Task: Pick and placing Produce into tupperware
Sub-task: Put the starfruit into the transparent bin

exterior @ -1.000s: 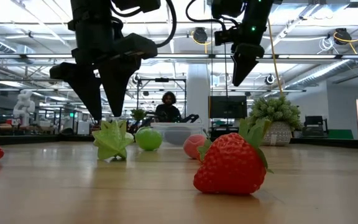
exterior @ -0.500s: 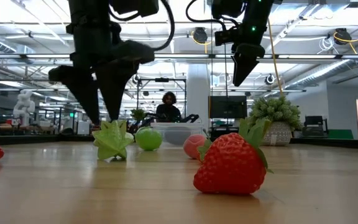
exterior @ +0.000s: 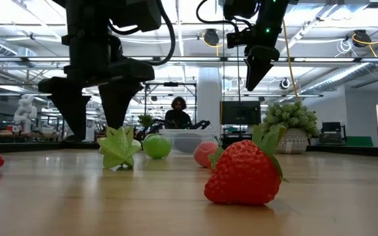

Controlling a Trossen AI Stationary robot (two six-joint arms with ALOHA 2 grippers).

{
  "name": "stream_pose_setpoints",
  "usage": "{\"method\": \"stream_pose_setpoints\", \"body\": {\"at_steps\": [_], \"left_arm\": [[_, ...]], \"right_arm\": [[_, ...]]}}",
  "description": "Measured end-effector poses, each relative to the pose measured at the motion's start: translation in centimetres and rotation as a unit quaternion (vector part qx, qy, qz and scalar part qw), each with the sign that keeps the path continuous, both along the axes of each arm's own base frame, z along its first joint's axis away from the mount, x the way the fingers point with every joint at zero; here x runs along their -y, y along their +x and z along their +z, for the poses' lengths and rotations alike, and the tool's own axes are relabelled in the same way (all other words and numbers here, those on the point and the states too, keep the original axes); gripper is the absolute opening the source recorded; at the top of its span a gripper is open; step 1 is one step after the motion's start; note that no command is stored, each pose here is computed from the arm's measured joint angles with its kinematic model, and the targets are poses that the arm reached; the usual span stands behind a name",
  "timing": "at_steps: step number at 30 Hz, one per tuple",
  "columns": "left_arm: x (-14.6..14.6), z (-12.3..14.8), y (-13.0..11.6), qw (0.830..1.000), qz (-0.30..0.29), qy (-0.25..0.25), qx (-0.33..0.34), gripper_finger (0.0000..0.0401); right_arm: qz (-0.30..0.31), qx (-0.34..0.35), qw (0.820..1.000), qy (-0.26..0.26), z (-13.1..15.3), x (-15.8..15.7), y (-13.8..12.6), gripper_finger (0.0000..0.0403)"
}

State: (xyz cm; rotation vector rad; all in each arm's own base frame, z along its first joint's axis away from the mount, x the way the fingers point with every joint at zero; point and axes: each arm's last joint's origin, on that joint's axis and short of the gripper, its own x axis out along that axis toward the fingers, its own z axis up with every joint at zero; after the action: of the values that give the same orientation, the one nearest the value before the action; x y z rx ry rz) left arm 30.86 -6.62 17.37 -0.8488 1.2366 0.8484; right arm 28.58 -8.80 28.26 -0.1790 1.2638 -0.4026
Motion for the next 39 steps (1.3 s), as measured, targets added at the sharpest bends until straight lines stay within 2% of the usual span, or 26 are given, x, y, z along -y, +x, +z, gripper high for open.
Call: {"method": "stream_pose_setpoints", "body": {"at_steps": [8, 13, 19, 27, 33, 39], "left_arm": [[0.7, 0.3, 1.5, 0.995, -0.003, -0.069, 0.070, 0.0382], [0.8, 0.4, 1.7, 0.993, -0.004, -0.082, 0.081, 0.0385], [0.7, 0.4, 1.9, 0.990, 0.029, -0.104, 0.086, 0.0386], [1.2, 0.9, 2.9, 0.980, 0.017, -0.145, 0.134, 0.0386], [2.1, 0.8, 2.5, 0.981, 0.020, -0.148, 0.125, 0.0386], [2.5, 0.6, 2.2, 0.985, 0.025, -0.126, 0.118, 0.0386]], "right_arm": [[0.000, 0.000, 1.000, 0.000, 0.0, 0.0, 0.0, 0.0203], [0.000, 0.000, 1.000, 0.000, 0.0, 0.0, 0.0, 0.0203], [0.000, 0.000, 1.000, 0.000, 0.0, 0.0, 0.0, 0.0203], [0.000, 0.000, 1.000, 0.000, 0.0, 0.0, 0.0, 0.0203], [0.000, 0.000, 1.000, 0.000, 0.0, 0.0, 0.0, 0.0203], [0.000, 0.001, 1.000, 0.001, 0.0, 0.0, 0.0, 0.0203]]}}
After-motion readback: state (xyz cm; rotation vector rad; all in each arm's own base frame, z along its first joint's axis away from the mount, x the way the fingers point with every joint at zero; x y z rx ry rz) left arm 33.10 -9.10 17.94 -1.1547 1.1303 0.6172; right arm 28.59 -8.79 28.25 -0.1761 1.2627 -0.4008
